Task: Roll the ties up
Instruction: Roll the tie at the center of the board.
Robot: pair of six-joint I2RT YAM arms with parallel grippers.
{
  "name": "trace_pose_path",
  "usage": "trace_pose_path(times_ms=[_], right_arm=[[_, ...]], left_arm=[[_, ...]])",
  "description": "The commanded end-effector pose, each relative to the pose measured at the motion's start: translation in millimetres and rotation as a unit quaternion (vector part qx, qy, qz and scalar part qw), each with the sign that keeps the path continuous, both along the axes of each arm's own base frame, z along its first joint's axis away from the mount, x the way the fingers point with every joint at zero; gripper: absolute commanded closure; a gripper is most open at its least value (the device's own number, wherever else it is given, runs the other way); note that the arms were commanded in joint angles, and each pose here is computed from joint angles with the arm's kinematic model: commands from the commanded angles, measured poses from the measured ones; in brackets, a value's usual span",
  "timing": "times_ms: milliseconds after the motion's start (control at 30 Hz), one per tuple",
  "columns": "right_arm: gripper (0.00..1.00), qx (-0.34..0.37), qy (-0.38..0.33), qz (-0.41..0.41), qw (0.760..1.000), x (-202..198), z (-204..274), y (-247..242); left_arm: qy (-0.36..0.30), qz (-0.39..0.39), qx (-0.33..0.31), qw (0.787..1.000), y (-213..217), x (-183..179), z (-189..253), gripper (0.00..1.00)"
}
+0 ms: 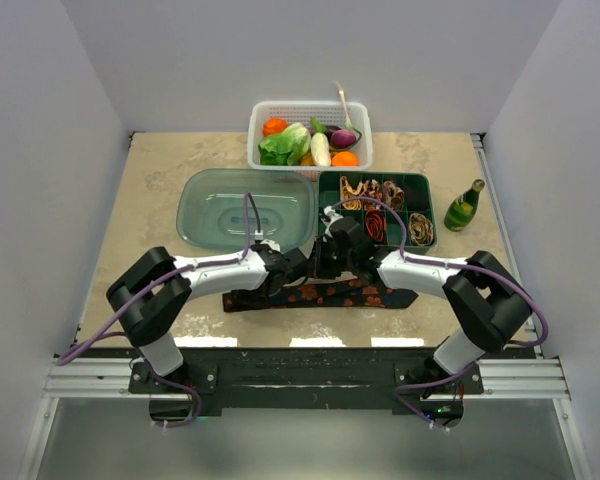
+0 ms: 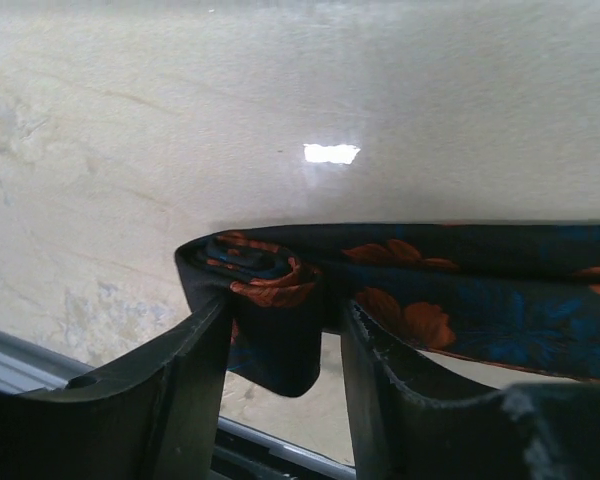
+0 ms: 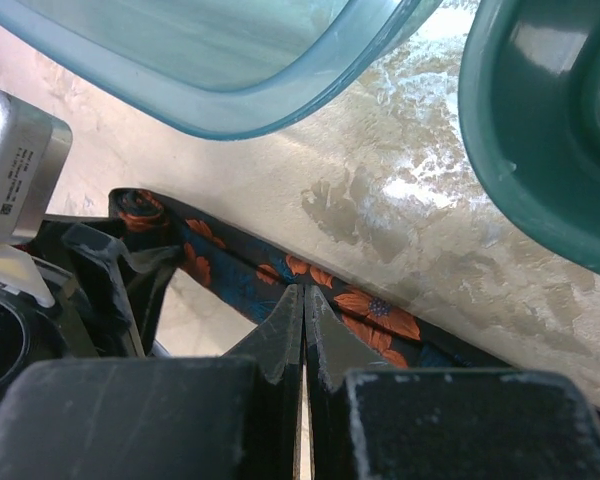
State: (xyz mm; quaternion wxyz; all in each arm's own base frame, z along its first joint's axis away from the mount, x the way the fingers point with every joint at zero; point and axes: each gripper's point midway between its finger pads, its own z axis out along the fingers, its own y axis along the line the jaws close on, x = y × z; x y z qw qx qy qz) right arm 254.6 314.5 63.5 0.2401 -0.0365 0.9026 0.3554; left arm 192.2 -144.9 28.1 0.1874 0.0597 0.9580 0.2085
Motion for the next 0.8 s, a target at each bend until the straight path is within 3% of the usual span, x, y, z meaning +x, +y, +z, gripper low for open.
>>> trace_pose_path(times_ms=[0, 167, 567, 767], right_arm=[[1.00, -0.006, -0.016, 0.002, 1.000, 2, 2, -3], [1.00, -0.016, -0.030, 0.001, 0.999, 6, 7, -5], [1.00, -0.020, -0.076, 0.050, 0.996, 10, 37, 13], [1.00, -0.020, -0.106, 0.112, 0.988, -5, 52, 53]], left_arm=[[-0.028, -0.004, -0.089, 0.996, -41, 14, 5, 0.46], [-0.044, -0.011, -0.146, 0.988, -56, 16, 19, 0.42], [-0.093, 0.018, -0.221, 0.971, -39, 18, 63, 0.28], [-0.100, 0.042, -0.310, 0.944, -26, 24, 69, 0.24]])
